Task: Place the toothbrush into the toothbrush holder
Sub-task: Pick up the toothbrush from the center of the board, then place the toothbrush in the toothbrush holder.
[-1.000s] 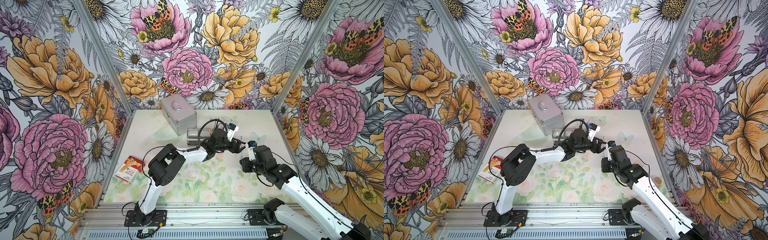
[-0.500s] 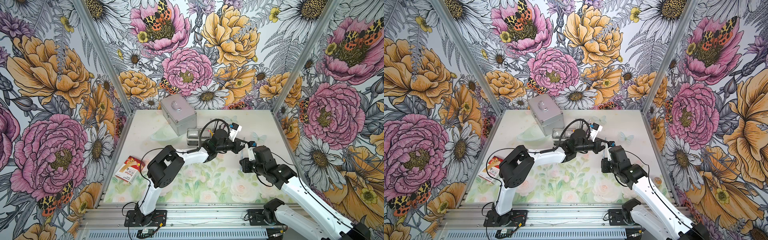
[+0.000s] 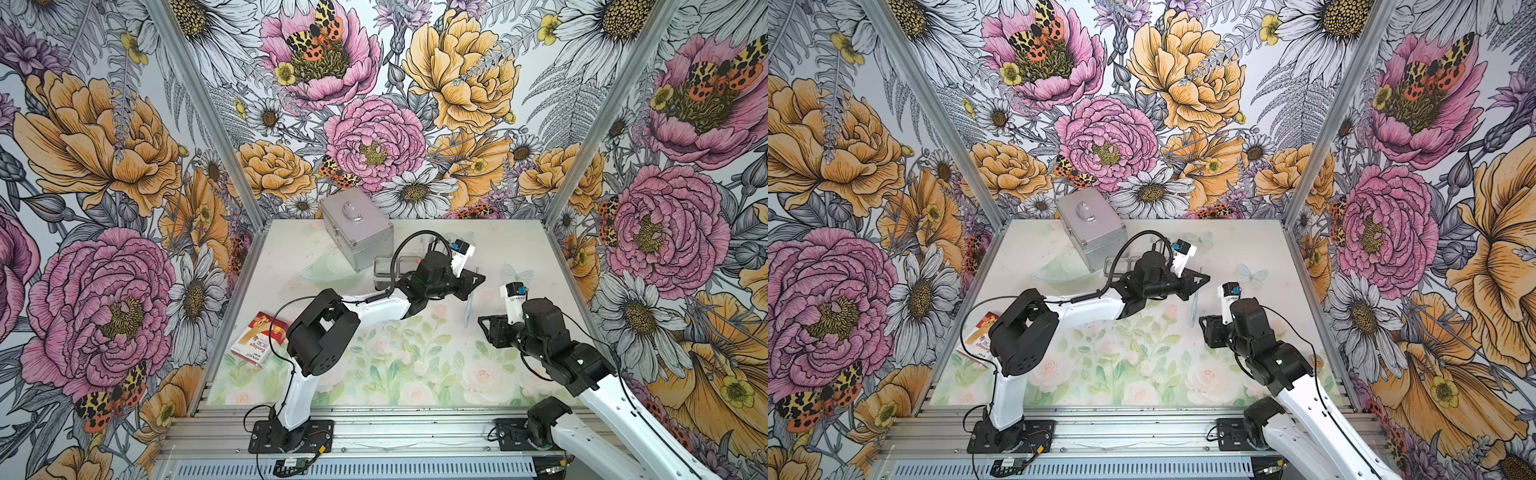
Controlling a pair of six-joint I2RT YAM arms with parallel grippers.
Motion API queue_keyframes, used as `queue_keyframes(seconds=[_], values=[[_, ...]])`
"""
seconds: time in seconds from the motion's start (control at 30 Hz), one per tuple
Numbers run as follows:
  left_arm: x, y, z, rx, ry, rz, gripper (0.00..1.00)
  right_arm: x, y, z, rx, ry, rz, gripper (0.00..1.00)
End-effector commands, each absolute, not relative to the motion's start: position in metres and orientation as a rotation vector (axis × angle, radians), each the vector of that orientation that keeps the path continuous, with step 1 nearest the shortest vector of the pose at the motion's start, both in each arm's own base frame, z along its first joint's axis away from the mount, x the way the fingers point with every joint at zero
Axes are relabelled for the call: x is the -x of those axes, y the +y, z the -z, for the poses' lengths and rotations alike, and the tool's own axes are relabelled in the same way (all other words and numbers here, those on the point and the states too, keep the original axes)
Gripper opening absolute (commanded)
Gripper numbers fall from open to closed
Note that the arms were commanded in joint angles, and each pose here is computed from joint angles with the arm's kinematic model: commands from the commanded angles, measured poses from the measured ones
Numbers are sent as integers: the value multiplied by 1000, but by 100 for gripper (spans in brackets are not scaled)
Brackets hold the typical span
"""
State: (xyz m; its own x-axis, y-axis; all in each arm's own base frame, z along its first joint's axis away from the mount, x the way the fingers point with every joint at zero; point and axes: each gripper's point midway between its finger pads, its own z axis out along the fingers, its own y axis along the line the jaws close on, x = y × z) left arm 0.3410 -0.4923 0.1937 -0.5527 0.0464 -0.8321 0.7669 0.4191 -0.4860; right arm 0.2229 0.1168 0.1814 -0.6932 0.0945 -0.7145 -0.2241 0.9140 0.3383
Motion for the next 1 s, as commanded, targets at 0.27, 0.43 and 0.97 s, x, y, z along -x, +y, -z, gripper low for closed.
queue_keyframes(seconds=[0.27, 0.43, 0.97], values=[[-364, -449, -286, -732, 1658, 814, 0, -213, 103, -177, 27, 2220, -501, 52], [-374, -424, -332, -663, 1551, 686, 0, -210, 98, -186, 10, 2165, -500, 53], [-407, -432, -303, -638, 1449, 478, 0, -210, 97, -191, 51, 2144, -485, 56]])
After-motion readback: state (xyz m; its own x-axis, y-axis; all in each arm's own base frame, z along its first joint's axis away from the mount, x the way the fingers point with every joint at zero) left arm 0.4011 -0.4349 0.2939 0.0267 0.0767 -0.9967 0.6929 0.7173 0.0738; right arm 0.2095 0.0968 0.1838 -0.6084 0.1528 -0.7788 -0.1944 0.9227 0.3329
